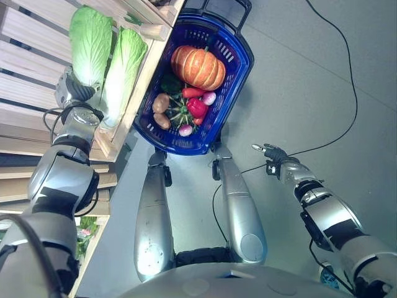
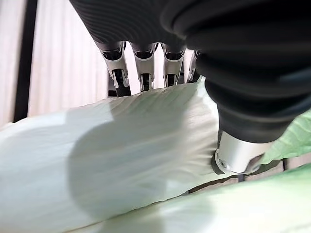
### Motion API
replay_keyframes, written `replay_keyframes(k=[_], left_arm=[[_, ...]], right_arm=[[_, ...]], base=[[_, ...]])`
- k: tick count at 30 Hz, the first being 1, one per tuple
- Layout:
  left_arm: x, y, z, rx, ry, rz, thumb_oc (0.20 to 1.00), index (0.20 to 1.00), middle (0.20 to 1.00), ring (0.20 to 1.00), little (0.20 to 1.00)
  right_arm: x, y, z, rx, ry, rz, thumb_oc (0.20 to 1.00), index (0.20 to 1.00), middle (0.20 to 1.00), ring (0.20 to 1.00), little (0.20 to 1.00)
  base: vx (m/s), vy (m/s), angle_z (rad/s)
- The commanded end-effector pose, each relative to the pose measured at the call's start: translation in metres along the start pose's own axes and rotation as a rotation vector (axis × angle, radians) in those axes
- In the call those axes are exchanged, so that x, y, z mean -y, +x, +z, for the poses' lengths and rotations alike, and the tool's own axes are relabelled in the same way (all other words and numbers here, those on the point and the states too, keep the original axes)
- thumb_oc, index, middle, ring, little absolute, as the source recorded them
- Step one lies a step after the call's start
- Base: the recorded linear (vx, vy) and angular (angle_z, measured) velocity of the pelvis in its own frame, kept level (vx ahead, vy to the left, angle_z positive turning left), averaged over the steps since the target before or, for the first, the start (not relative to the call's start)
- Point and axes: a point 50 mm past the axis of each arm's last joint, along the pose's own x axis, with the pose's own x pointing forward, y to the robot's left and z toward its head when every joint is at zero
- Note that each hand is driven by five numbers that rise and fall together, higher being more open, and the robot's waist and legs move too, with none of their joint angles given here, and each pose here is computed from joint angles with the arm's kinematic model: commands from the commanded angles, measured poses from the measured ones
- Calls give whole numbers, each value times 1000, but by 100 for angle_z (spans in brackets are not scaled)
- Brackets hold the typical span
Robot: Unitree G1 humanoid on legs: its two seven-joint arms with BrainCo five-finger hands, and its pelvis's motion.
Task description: Pick up fruits and vegetables into the basket
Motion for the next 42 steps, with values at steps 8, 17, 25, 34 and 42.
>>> replay_keyframes(k=[8, 17, 25, 34, 42], left_arm=[[18, -17, 9, 127, -256, 10, 200, 200, 200, 200, 200], [22, -44, 43, 409, -259, 97, 200, 200, 200, 200, 200], [18, -65, 80, 690, -255, 125, 200, 200, 200, 200, 200], [15, -82, 110, 914, -267, 59, 200, 200, 200, 200, 200], [10, -98, 137, 1086, -301, -49, 200, 200, 200, 200, 200]], right_arm=[[35, -6, 8, 170, 203, -112, 1000, 1000, 1000, 1000, 1000], [21, -21, 59, 473, 333, -88, 1000, 1000, 1000, 1000, 1000], [0, -51, 103, 743, 385, 11, 1000, 1000, 1000, 1000, 1000], [-17, -80, 130, 930, 398, 138, 1000, 1000, 1000, 1000, 1000], [-34, -105, 145, 1055, 372, 290, 1000, 1000, 1000, 1000, 1000]], base=[[-11, -60, 4], [-7, -40, 5], [0, 0, 0], [6, 11, -2], [4, 7, -1]])
